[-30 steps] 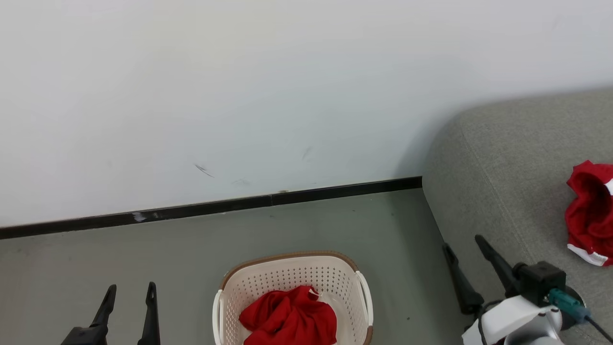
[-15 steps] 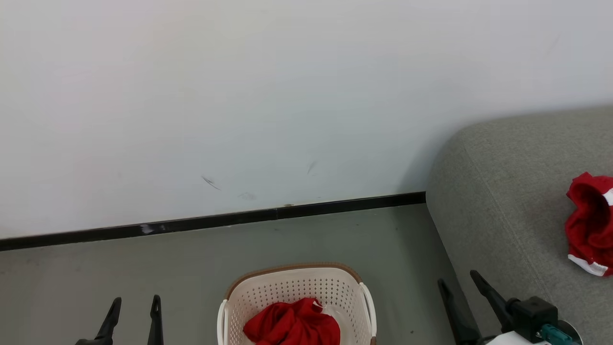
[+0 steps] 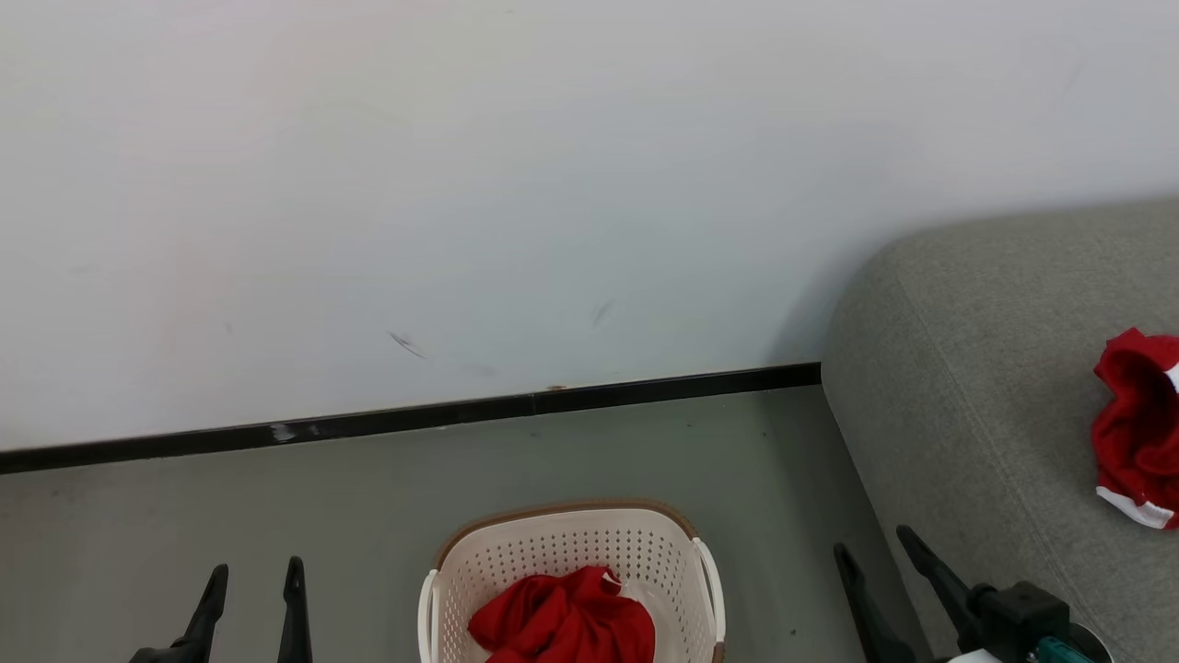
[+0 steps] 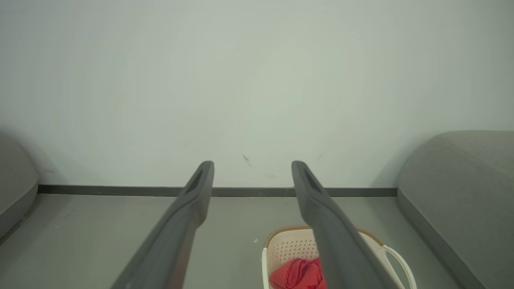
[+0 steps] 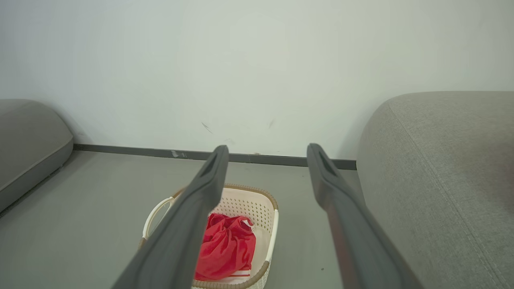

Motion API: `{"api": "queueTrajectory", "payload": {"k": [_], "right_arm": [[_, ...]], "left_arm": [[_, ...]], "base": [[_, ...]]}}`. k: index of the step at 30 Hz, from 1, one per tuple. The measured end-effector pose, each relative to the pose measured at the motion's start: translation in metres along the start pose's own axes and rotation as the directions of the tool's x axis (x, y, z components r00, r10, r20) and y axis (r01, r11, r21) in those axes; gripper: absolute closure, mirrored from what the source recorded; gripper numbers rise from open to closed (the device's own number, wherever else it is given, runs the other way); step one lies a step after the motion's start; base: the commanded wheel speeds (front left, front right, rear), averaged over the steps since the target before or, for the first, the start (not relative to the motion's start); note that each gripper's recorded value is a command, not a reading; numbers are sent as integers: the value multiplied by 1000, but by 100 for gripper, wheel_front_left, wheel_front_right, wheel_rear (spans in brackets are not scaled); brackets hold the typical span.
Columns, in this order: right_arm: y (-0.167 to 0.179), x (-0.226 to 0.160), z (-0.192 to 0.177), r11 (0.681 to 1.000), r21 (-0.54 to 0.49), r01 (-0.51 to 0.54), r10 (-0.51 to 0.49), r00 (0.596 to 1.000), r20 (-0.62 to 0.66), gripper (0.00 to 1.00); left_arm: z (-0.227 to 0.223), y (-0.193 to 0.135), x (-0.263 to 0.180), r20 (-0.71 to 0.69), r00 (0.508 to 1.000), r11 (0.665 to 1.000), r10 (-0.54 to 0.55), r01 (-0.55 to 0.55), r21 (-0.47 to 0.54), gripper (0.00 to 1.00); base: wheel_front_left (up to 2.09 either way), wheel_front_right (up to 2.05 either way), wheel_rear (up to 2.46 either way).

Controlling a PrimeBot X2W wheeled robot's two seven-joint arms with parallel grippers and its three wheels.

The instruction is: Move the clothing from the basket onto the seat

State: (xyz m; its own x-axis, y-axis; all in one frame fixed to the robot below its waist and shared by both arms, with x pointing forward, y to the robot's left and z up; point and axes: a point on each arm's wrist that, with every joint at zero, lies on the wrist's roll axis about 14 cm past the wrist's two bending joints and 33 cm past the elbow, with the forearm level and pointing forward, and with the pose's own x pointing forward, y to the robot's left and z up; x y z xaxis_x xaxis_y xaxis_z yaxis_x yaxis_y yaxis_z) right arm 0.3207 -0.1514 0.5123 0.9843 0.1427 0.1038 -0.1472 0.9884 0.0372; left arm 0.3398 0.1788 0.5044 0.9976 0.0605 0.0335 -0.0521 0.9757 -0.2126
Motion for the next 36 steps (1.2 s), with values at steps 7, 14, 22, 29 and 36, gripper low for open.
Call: {"api": "queueTrajectory", "payload": {"k": [7, 14, 22, 29, 36], "right_arm": [[0, 0, 3, 1000, 5, 7, -7, 1000, 7, 0], [5, 3, 7, 1000, 20, -7, 6, 1000, 23, 0], [-6, 5, 8, 1000, 14, 25, -26, 999, 23, 0], [2, 11, 6, 1000, 5, -4, 4, 1000, 9, 0], [-1, 22, 8, 1000, -10, -5, 5, 1000, 14, 0]], "left_arm": [[-3, 1, 0, -11, 1000, 1000, -1, 1, 9, 0], [-11, 3, 1, -41, 999, 998, -21, 24, 60, 0], [-20, -4, 10, -96, 993, 993, -62, 72, 99, 0], [-30, -24, 21, -148, 980, 982, -137, 153, 109, 0], [-41, -44, 37, -197, 958, 966, -207, 233, 116, 0]], "base": [[0, 0, 0], [0, 0, 0], [0, 0, 0], [0, 0, 0], [0, 0, 0]]}}
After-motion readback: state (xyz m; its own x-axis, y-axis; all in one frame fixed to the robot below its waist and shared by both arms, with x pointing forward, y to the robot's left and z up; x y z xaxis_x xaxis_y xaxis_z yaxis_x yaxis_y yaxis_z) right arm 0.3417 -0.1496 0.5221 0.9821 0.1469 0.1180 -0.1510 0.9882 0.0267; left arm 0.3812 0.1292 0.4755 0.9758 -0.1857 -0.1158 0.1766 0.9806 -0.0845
